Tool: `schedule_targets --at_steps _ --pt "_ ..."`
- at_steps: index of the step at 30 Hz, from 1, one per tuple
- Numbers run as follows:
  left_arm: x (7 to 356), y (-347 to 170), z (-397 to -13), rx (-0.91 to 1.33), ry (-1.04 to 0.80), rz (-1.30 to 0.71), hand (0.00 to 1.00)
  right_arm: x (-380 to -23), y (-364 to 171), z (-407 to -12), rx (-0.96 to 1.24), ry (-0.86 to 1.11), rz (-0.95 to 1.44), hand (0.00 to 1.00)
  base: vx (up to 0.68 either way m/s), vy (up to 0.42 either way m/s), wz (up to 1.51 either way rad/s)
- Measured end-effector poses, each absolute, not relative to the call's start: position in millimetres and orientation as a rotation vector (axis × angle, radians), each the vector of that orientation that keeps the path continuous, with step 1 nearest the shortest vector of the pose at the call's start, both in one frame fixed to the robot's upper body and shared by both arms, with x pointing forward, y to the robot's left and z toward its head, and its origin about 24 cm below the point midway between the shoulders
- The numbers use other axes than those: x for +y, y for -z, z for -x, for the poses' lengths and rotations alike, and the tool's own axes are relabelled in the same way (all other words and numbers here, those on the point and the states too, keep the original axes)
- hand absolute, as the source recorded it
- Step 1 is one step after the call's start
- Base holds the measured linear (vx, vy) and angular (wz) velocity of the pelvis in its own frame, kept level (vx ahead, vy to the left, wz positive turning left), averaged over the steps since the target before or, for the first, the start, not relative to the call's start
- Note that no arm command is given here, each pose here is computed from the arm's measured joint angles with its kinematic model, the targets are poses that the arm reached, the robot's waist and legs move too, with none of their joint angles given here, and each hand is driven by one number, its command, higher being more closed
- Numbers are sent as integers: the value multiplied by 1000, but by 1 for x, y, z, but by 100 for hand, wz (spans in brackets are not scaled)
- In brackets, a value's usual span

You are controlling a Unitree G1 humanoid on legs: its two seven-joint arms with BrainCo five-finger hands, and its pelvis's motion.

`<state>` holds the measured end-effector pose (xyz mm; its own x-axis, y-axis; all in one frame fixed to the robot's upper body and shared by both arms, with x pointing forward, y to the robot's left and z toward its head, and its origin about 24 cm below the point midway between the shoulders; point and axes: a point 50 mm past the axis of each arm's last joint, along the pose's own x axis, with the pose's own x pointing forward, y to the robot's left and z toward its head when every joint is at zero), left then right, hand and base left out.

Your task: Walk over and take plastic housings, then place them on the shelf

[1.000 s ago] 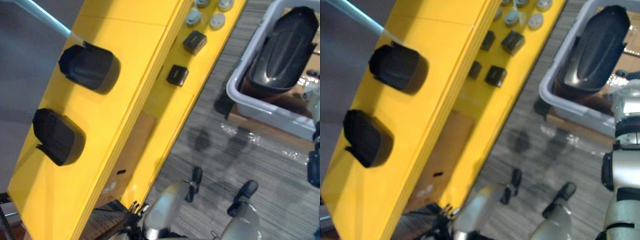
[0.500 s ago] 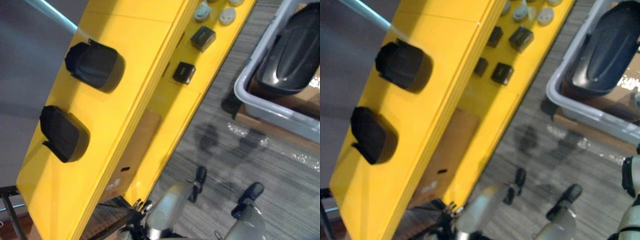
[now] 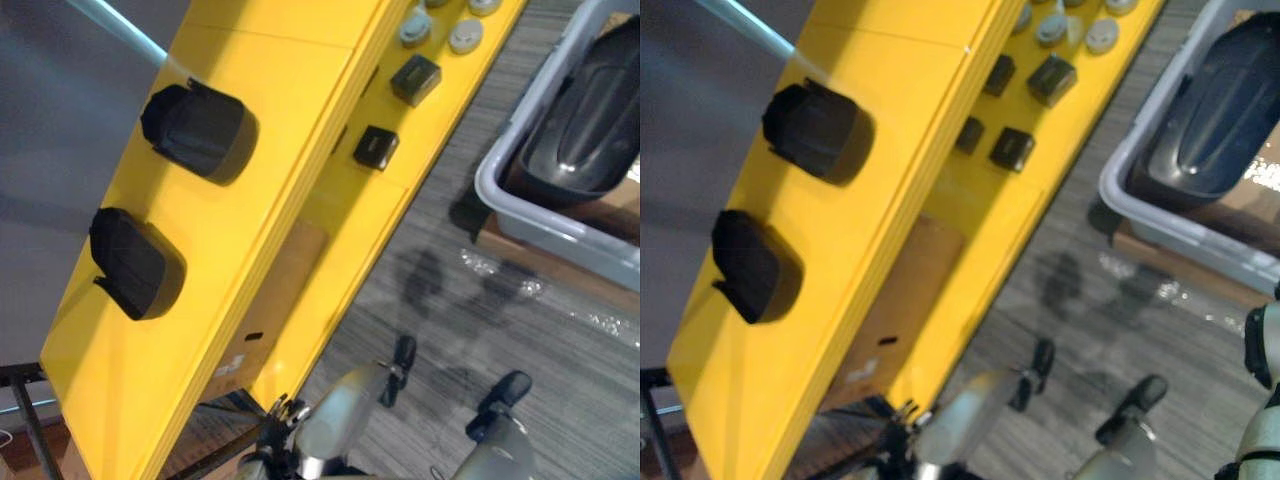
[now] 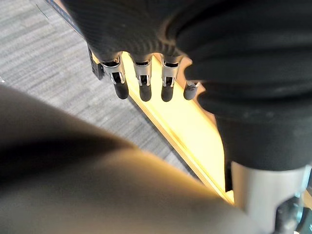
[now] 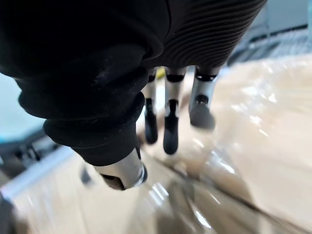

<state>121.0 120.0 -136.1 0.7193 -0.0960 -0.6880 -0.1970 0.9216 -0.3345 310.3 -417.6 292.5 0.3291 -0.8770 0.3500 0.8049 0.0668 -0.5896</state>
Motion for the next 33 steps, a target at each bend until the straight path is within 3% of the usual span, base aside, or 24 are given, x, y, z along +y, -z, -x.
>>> schedule_targets --at_steps 4,9,18,33 --pt "118 133 -125 755 -46 410 0 -394 -328 -318 -216 1255 775 0 0 0 0" --pt "117 133 -125 758 -40 410 0 -368 -335 -334 -326 1163 744 0 0 0 0" --pt "117 135 -123 768 -36 410 0 -354 -318 -351 -218 1061 738 0 0 0 0" --pt "113 135 -130 771 9 393 0 -373 -275 -348 107 1111 752 0 -6 17 8"
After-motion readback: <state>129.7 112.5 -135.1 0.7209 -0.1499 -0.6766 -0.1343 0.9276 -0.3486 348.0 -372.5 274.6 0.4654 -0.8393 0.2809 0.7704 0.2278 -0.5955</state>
